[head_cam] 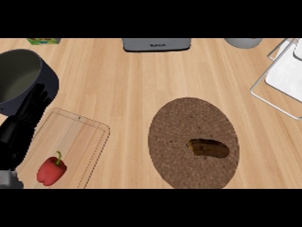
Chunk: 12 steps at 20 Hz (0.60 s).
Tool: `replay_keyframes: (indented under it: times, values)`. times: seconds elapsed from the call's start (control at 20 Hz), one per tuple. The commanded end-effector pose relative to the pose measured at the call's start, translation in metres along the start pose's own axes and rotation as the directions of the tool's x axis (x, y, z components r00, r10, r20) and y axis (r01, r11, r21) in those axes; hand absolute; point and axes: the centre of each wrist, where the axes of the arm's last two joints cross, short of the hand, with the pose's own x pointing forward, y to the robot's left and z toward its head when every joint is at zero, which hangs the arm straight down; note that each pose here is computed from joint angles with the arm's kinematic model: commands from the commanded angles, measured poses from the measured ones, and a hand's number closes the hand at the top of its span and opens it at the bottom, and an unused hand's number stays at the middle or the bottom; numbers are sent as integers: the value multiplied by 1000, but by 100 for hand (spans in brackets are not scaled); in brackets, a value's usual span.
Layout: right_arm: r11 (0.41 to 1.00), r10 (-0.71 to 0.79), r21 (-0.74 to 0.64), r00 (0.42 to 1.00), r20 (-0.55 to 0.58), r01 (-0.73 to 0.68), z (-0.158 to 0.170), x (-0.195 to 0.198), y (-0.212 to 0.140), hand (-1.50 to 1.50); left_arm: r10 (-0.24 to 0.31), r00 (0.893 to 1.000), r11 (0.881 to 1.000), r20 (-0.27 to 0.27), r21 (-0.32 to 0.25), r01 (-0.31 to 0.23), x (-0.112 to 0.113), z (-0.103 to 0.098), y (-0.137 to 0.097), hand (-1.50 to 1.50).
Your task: Pick the pear from the placemat and place it in the tiered shelf
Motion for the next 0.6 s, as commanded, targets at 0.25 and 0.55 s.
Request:
replay_keyframes:
  times: [0.25,0.55]
  values:
    - [979,-206,8,977,46,206,-19,5,-29,150,-1,1000,999,23,-44,2,2,-10,-20,0]
    - [736,-676,24,737,4,676,-23,-37,19,150,1,1000,998,24,-60,1,1,-11,-15,0]
